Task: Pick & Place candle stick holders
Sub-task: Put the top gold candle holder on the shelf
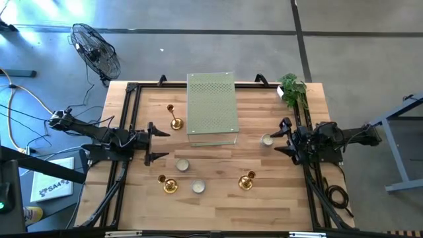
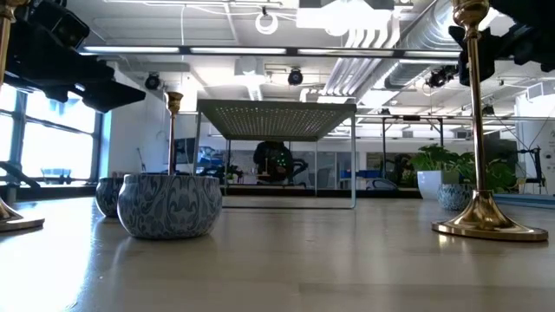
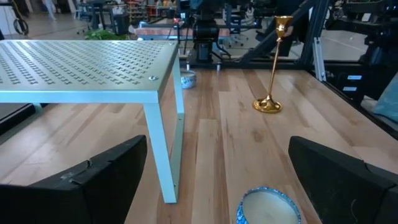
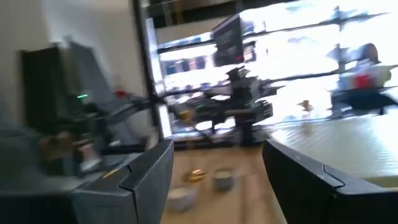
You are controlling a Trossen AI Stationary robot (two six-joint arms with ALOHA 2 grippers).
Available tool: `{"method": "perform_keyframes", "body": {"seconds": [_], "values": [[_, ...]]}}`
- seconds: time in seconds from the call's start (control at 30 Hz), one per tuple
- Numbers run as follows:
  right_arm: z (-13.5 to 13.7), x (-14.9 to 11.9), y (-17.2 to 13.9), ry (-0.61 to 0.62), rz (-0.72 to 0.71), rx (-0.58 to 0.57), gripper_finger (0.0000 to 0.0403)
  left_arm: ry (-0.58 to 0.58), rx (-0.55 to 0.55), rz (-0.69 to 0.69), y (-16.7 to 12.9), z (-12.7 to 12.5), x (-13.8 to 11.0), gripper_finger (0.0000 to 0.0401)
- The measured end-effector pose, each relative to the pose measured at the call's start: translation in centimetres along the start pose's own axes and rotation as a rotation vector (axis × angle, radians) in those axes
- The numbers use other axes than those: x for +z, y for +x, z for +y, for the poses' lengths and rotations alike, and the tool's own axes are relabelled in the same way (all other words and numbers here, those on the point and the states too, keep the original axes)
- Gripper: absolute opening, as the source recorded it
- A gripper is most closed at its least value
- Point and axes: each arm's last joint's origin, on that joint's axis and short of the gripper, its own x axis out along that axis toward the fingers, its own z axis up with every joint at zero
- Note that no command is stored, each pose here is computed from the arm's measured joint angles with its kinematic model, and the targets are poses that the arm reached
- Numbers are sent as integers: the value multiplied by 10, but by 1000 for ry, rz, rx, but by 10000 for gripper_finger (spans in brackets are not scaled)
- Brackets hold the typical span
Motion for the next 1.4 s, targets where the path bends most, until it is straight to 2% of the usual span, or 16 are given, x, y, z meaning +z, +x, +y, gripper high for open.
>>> {"method": "perform_keyframes", "body": {"seconds": [0.17,0.27,0.4,0.57,0.63,0.83,1.07,1.3,1.4], "values": [[-2,2,0,-80,-25,-62,242,-4,-10,-1,0,0,0,386],[-4,4,0,-128,-48,-157,241,-24,-69,0,0,-2,0,386],[-6,4,-1,-211,-40,-212,240,-43,-148,9,0,-4,0,386],[-7,5,-1,-223,-51,-273,239,-48,-174,32,0,-5,-2,386],[-7,6,-1,-197,-57,-275,240,-65,-174,33,0,-5,-2,386],[-6,5,-1,-220,-54,-244,238,-65,-154,32,0,-4,-2,386],[-6,5,-1,-160,-61,-248,237,-64,-151,34,0,-4,-2,386],[-7,5,-1,-170,-53,-249,238,-75,-136,31,0,-4,-2,386],[-7,5,-1,-197,-51,-283,237,-76,-153,32,0,-4,-2,386]]}}
